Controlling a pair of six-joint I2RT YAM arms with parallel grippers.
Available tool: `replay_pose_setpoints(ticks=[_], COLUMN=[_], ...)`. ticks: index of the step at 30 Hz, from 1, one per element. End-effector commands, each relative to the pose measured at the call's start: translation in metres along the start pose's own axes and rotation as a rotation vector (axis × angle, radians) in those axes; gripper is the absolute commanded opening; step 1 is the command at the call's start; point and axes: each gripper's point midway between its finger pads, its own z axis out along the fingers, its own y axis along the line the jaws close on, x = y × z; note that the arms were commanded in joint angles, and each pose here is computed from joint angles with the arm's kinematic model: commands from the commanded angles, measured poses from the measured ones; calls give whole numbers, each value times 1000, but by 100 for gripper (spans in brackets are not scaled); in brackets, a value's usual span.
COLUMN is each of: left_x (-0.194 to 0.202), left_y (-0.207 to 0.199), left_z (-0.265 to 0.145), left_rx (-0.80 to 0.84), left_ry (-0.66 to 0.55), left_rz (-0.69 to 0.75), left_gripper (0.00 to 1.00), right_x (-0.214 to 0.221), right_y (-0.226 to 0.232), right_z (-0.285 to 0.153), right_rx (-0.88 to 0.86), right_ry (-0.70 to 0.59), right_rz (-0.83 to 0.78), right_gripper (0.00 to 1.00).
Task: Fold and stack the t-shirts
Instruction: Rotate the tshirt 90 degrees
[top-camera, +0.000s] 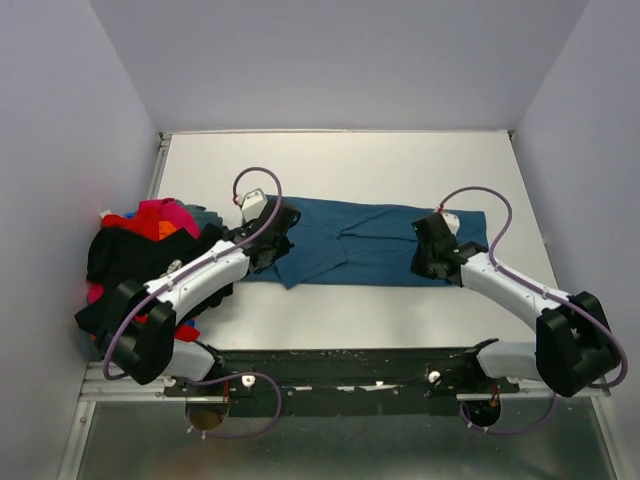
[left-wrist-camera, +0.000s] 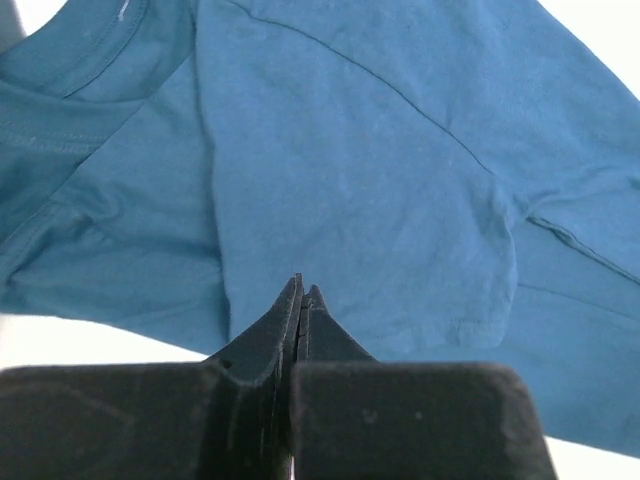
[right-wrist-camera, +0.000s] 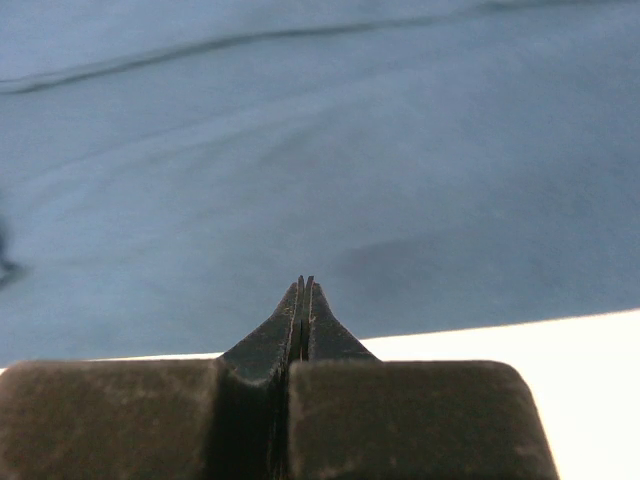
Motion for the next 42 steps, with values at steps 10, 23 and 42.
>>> replay_pose_setpoints(ticks=[10,23,42], left_x=[2,29,-7], left_y=[-5,-14,-186], left_z=[70,135,254], left_rx=[-126,-218,137], left_ry=[43,197,261], left_rz=[-18,27,155], left_gripper=[0,0,0], right_x=[5,34,113], right_y=[-43,-21,209], right_z=[9,38,-46], right_rx=[166,223,-481], right_ry=[71,278,406], right_rz=[205,178,-124], right_gripper=[1,1,1])
